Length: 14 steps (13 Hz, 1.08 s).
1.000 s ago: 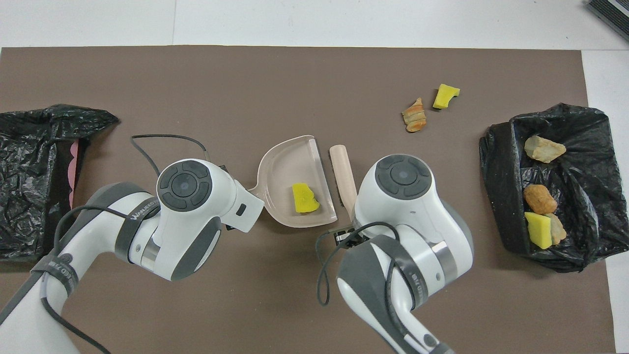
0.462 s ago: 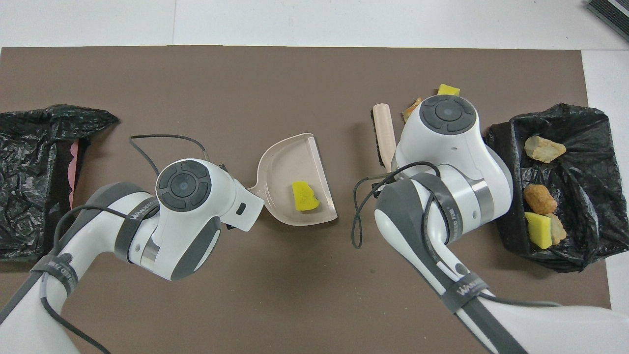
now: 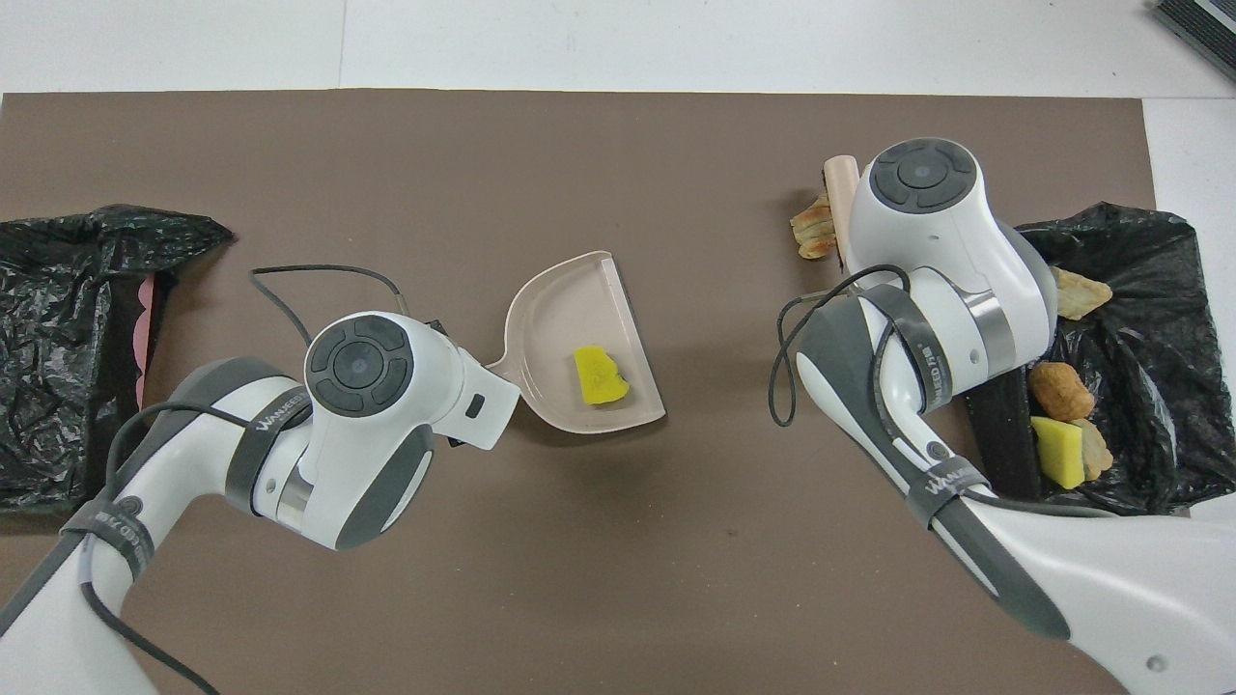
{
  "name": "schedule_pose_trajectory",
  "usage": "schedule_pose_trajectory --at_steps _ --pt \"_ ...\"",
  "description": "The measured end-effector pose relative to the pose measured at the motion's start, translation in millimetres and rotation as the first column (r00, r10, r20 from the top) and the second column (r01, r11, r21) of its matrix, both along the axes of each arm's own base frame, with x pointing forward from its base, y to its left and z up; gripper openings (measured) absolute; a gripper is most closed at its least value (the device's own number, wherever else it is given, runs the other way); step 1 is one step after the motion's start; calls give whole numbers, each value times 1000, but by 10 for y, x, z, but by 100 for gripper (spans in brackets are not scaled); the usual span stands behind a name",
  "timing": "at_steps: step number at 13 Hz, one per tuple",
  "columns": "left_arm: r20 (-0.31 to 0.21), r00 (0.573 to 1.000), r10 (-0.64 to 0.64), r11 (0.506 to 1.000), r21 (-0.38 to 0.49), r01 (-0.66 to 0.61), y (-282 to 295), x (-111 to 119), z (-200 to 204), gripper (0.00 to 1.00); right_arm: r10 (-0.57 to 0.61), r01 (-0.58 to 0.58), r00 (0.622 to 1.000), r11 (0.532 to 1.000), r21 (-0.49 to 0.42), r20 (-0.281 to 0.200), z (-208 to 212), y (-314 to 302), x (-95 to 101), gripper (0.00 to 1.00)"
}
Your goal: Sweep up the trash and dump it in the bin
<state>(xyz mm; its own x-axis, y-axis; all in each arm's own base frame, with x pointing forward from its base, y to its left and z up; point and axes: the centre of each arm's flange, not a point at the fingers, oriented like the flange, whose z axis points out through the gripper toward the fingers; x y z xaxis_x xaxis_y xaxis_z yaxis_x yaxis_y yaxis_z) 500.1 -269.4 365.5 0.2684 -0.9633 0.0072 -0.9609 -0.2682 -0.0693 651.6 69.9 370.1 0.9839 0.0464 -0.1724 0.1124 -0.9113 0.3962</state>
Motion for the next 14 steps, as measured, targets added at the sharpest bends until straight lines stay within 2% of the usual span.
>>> schedule_pose_trajectory --at_steps 3,8,10,14 --pt "0 1000 20 1000 -1 -20 0 0 0 31 38 -38 999 997 -73 2 -63 -200 127 26" --pt "0 997 75 997 -5 -75 0 -2 -3 31 69 -71 997 996 -51 -32 -329 -467 215 26" --pt "-4 995 99 995 -4 -99 -7 -12 -9 31 96 -95 994 995 18 -54 -378 -268 183 26" --pt "-20 989 147 989 6 -147 -14 -44 -18 31 146 -127 986 972 196 -86 -436 540 -1 26"
